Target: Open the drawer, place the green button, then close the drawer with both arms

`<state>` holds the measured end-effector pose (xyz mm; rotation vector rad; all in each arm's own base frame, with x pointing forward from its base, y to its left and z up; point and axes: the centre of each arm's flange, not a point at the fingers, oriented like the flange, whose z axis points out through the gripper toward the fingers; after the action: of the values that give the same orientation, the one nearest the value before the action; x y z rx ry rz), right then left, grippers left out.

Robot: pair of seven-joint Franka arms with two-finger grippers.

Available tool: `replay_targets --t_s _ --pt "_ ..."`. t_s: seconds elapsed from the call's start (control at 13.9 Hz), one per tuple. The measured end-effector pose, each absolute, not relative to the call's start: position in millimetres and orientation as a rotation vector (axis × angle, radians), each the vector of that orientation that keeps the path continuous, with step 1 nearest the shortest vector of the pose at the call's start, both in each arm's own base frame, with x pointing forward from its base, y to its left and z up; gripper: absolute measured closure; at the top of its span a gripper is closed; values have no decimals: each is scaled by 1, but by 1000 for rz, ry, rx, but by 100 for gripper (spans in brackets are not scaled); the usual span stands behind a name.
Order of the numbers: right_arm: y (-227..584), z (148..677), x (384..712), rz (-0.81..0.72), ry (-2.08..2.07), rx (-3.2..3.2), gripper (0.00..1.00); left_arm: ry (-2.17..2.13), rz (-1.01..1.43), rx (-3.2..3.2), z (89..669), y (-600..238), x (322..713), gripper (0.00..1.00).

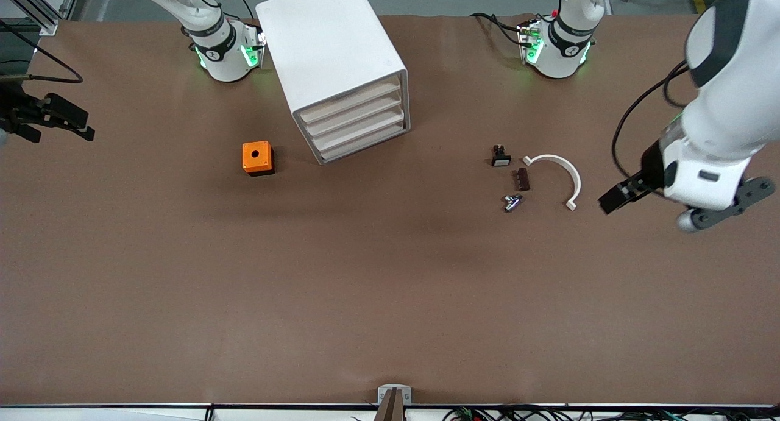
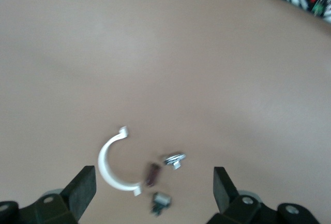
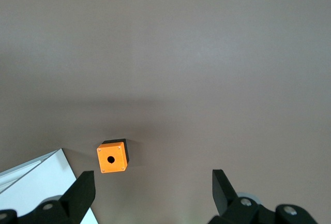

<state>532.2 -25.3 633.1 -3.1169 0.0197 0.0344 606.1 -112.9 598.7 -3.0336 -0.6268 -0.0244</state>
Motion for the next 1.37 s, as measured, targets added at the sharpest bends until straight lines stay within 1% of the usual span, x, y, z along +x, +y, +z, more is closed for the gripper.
replay_targets --t_s 0.22,0.43,0.79,1.15,1.37 --pt "-24 635 532 31 111 -3116 0 -474 56 -3035 627 -79 580 0" --pt "-22 637 531 24 112 -3116 0 -363 63 -3051 644 -60 566 0" --pt "-31 641 530 8 -49 -3122 0 -247 84 -3063 645 -43 557 0" --pt "-35 642 530 7 -21 -3123 0 -229 72 -3058 657 -42 519 0" --pt "-34 642 530 7 -20 -3123 0 -210 71 -3086 660 -42 511 0"
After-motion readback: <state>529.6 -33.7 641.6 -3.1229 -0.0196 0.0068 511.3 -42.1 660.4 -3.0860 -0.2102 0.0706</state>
